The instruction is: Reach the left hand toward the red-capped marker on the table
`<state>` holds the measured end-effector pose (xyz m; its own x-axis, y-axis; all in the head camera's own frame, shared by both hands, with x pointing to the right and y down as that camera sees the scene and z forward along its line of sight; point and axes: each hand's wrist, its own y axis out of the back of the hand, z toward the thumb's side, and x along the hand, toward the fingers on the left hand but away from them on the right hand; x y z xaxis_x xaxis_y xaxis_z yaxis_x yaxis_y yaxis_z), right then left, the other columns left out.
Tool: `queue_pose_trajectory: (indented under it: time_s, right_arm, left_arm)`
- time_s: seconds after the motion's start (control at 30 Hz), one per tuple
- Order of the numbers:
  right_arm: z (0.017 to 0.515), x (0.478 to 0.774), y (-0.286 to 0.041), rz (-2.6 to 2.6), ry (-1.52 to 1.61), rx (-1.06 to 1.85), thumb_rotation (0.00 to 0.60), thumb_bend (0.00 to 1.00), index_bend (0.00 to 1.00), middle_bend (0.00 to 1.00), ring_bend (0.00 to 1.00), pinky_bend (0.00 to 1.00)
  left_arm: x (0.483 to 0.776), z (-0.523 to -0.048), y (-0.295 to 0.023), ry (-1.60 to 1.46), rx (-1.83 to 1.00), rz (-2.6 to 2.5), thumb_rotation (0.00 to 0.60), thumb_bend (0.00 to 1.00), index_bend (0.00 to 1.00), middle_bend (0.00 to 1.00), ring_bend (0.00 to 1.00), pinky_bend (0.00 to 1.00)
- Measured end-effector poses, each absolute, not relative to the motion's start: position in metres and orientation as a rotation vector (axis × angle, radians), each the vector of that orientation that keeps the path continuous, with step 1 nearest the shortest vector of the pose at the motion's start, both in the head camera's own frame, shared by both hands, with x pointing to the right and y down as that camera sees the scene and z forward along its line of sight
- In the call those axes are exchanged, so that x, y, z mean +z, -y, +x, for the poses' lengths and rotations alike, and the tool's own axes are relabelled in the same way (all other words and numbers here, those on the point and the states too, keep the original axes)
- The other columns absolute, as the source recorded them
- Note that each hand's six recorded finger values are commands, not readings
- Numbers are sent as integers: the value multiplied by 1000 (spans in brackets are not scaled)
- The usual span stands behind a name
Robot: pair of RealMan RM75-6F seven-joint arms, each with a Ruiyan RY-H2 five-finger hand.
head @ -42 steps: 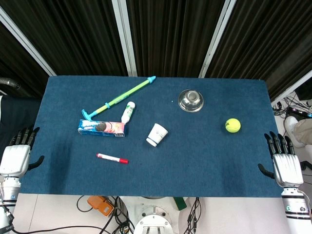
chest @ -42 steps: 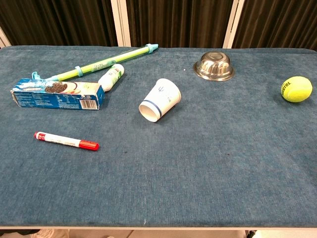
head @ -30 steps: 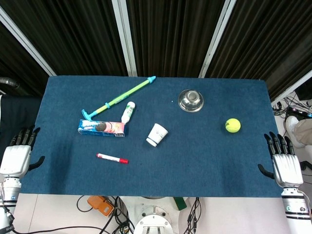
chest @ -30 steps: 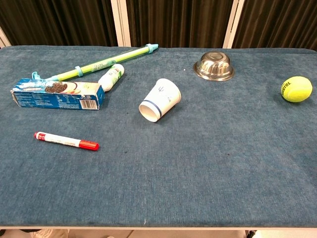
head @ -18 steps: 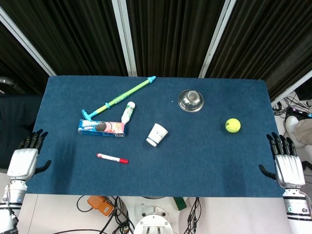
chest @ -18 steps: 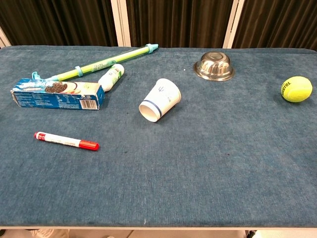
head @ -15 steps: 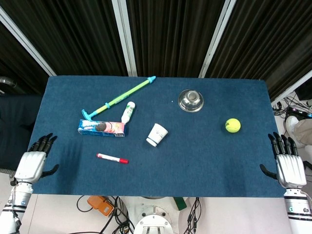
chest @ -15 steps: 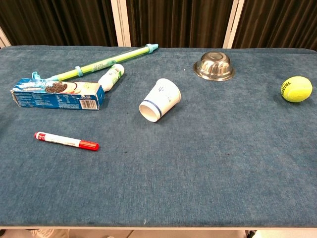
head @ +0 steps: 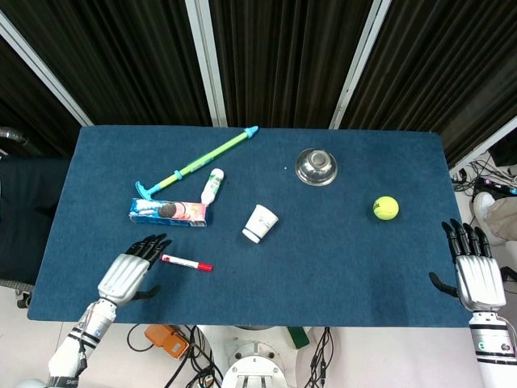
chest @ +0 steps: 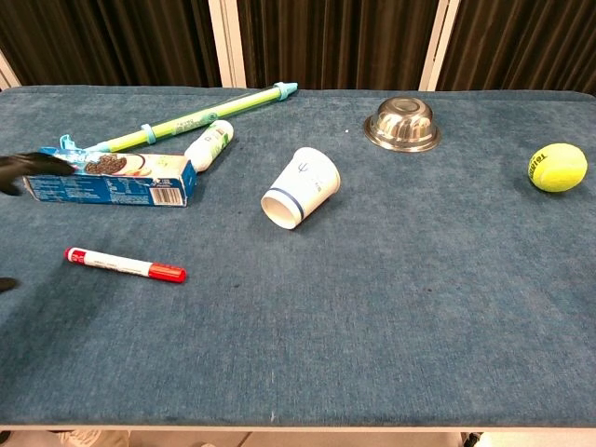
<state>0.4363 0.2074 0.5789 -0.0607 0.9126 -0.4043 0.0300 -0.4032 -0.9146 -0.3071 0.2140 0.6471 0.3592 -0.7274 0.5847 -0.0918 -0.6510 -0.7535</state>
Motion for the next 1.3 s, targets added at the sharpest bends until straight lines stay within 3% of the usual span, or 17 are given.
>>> queue_pose_trajectory:
  time_s: [0.23,0.63,1.3]
  right_arm:
    - [436,579,-207,-1496,1039,1560,600,324,63,84,60,42]
    - [435,581,-207,-1497,1031,1562,600,324,63,84,60,42]
    - [435,581,-206,-1494,1024,1563,600,324,64,84,60,42]
  left_arm:
    - [671,-297,-204,-653,-1319,-1987,600,242,263,0,0,154]
    - [694,-296,-189,-581,-1347,-1948,600,245,375,0,0,154]
    - [716,-274,-186,-545,-1316,-1984,600,266,445,0,0,154]
